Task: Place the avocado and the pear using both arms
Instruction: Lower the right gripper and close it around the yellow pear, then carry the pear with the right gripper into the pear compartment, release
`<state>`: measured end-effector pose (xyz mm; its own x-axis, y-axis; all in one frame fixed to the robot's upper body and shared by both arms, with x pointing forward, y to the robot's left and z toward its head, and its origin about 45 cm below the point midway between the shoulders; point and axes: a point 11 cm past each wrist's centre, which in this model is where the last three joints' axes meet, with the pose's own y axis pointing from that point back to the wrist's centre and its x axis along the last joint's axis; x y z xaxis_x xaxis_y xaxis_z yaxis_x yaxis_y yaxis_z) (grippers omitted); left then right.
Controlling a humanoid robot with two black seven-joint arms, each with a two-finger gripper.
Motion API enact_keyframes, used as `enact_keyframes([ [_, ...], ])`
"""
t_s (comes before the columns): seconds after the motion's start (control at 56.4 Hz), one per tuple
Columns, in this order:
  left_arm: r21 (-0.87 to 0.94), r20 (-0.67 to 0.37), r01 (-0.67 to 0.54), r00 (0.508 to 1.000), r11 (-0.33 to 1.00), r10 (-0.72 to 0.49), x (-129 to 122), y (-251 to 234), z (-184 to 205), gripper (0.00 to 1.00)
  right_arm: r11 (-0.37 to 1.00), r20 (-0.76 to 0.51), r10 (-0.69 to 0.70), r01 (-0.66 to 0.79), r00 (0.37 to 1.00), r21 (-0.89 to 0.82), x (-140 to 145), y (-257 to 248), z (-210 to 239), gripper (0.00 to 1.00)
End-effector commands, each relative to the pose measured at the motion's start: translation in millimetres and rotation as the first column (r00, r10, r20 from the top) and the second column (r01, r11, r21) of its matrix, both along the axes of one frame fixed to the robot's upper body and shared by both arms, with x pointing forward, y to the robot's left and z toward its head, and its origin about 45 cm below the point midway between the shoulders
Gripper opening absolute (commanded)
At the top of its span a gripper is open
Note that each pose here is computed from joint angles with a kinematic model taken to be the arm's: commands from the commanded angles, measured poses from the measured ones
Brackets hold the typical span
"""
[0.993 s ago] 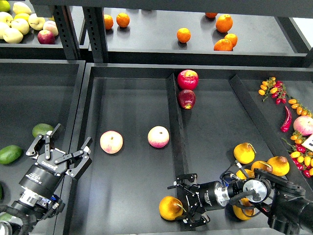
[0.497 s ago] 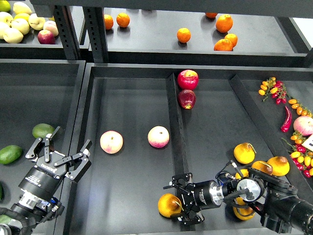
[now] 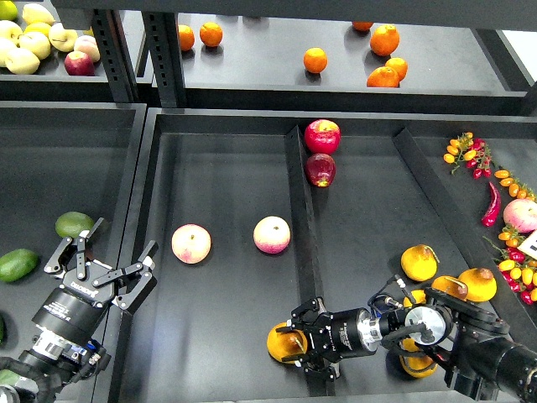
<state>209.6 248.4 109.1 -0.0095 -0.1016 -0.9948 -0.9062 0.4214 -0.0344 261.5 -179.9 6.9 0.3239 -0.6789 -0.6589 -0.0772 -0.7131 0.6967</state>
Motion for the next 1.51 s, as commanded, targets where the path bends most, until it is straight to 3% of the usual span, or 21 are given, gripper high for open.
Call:
enact_keyframes([
  [0.0, -0.001, -0.001, 0.002, 1.0, 1.0, -0.002, 0, -1, 0, 0.98, 1.0, 0.001, -0.007, 0.007, 1.0, 0.002, 1, 1, 1, 0.23],
  [0.532, -0.004, -0.004, 0.013, 1.0, 1.0, -0.013, -1, -5, -1, 0.98, 0.996, 0.016, -0.039, 0.038, 0.999, 0.081, 12, 12, 23, 0.18],
  [0.621, -0.005, -0.004, 0.015, 1.0, 1.0, -0.015, -1, -5, -1, 0.98, 0.991, 0.048, -0.102, 0.098, 0.994, 0.09, 29, -4, 40, 0.18],
  [0.851, 0.003, -0.005, 0.024, 1.0, 1.0, -0.024, -2, -7, -2, 0.98, 0.988, 0.08, -0.145, 0.139, 0.986, 0.069, 33, -47, 64, 0.18],
  [1.153, 0.001, -0.012, 0.047, 0.999, 0.999, -0.047, -4, -14, -4, 0.98, 0.984, 0.078, -0.176, 0.175, 0.981, 0.024, 12, -107, 89, 0.19],
  [1.49, 0.0, -0.011, 0.049, 0.999, 0.999, -0.049, -4, -15, -3, 0.98, 0.982, -0.03, -0.184, 0.182, 0.983, -0.041, -43, -131, 61, 0.19],
])
